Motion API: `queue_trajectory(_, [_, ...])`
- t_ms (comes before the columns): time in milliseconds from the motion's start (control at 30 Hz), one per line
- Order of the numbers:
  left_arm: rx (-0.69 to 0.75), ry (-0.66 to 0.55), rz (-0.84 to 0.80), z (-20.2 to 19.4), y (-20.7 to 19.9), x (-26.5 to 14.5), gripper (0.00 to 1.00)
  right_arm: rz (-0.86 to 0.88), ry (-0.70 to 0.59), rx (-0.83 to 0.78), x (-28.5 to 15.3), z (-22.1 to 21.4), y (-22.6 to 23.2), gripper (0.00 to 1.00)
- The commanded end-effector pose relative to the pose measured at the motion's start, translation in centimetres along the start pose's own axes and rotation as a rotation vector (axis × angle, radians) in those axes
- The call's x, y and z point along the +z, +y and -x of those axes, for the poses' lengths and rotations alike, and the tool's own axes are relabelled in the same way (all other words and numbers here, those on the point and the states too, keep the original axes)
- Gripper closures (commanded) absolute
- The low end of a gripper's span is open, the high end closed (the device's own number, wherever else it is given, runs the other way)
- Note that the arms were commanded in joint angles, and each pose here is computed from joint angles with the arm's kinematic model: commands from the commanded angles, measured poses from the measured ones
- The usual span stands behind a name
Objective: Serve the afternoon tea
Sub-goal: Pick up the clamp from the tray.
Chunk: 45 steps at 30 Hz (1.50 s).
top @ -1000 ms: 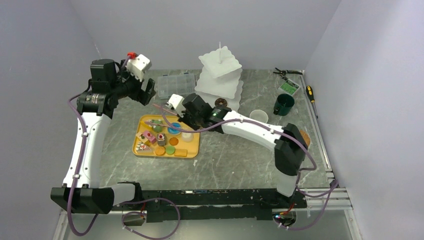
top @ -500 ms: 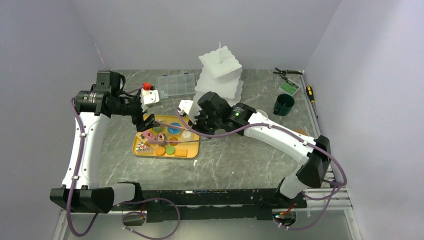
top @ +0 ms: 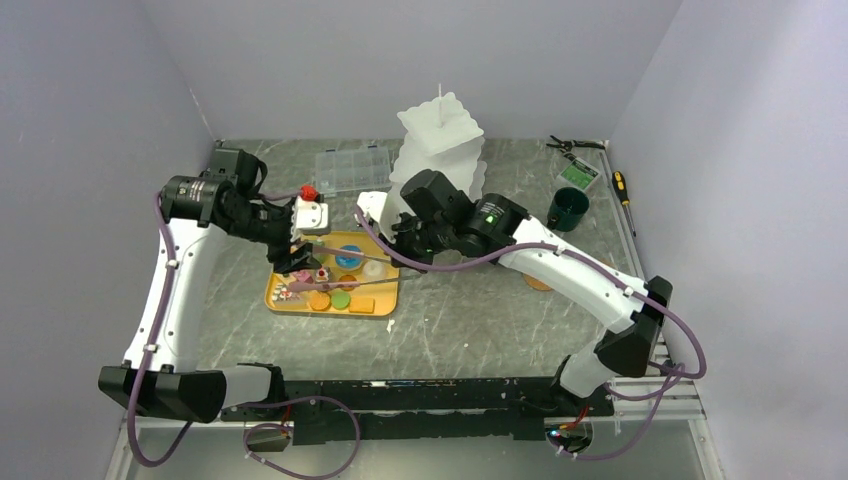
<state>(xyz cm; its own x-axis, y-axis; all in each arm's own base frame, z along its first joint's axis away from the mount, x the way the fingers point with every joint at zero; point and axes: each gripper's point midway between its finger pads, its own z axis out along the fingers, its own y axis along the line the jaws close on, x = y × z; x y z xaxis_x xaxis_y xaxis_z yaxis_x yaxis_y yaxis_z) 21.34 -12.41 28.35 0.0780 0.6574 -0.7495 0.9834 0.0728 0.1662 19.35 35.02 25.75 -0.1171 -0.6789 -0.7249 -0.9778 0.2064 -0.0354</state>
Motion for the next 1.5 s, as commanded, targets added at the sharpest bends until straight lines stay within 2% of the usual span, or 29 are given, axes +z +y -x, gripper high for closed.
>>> queue_trajectory(0, [0.022, 0.029, -0.026, -0.6, -0.3, 0.4, 0.34, 0.01, -0.048, -0.053, -1.4, 2.4, 0.5, 1.0])
queue_trajectory(100, [0.019, 0.044, -0.022, -0.8, 0.1, 0.5, 0.42, 0.002, -0.045, -0.062, -1.5, 2.8, 0.5, 1.0])
queue_trajectory(200, [0.019, 0.037, -0.023, -0.5, 0.2, 0.5, 0.55, 0.002, -0.043, -0.071, -1.6, 3.1, 0.6, 1.0])
queue_trajectory(300, [0.019, 0.023, -0.032, -0.1, -0.1, 0.4, 0.71, 0.001, -0.05, -0.076, -1.6, 3.5, 0.7, 1.0])
queue_trajectory(400, [0.018, 0.0, -0.041, 0.5, -0.5, 0.4, 0.95, -0.017, -0.058, -0.076, -1.4, 3.9, 0.4, 1.0])
queue_trajectory(433, [0.013, -0.007, -0.039, 0.6, -0.6, 0.4, 0.97, -0.028, -0.065, -0.073, -1.4, 4.1, 0.2, 1.0])
queue_trajectory(533, [-0.015, -0.045, -0.038, 1.1, -0.9, 0.6, 0.97, -0.058, -0.103, -0.072, -1.6, 5.0, -0.3, 0.98])
queue_trajectory(667, [-0.086, -0.113, -0.041, 1.9, -1.2, 1.2, 0.97, -0.109, -0.197, -0.079, -3.2, 7.0, -0.9, 0.77])
queue_trajectory(767, [-0.134, -0.165, -0.033, 2.5, -0.9, 1.7, 0.97, -0.172, -0.298, -0.076, -5.5, 9.0, -1.6, 0.49])
queue_trajectory(867, [-0.179, -0.225, -0.005, 3.1, -0.3, 2.0, 0.97, -0.233, -0.42, -0.067, -8.8, 11.3, -2.3, 0.08])
queue_trajectory(900, [-0.209, -0.247, 0.01, 3.3, 0.0, 2.0, 0.97, -0.252, -0.464, -0.06, -10.0, 12.0, -2.4, 0.01])
queue_trajectory(1000, [-0.233, -0.332, 0.078, 4.2, 1.6, 1.4, 0.97, -0.283, -0.621, -0.02, -13.8, 13.7, -2.3, 0.0])
queue_trajectory(1133, [-0.223, -0.449, 0.135, 5.8, 3.6, -0.3, 0.97, -0.155, -0.818, -0.032, -17.8, 14.4, 1.2, 0.0])
queue_trajectory(1200, [-0.197, -0.491, 0.14, 7.0, 4.2, -1.3, 0.97, -0.063, -0.847, -0.025, -17.6, 13.3, 3.0, 0.0])
queue_trajectory(1300, [-0.159, -0.552, 0.134, 9.4, 4.7, -2.7, 0.97, 0.049, -0.861, 0.061, -14.6, 10.5, 4.4, 0.0])
queue_trajectory(1467, [-0.114, -0.624, 0.103, 11.6, 4.0, -3.9, 0.97, 0.09, -0.989, 0.11, -11.8, 9.2, 3.8, 0.0])
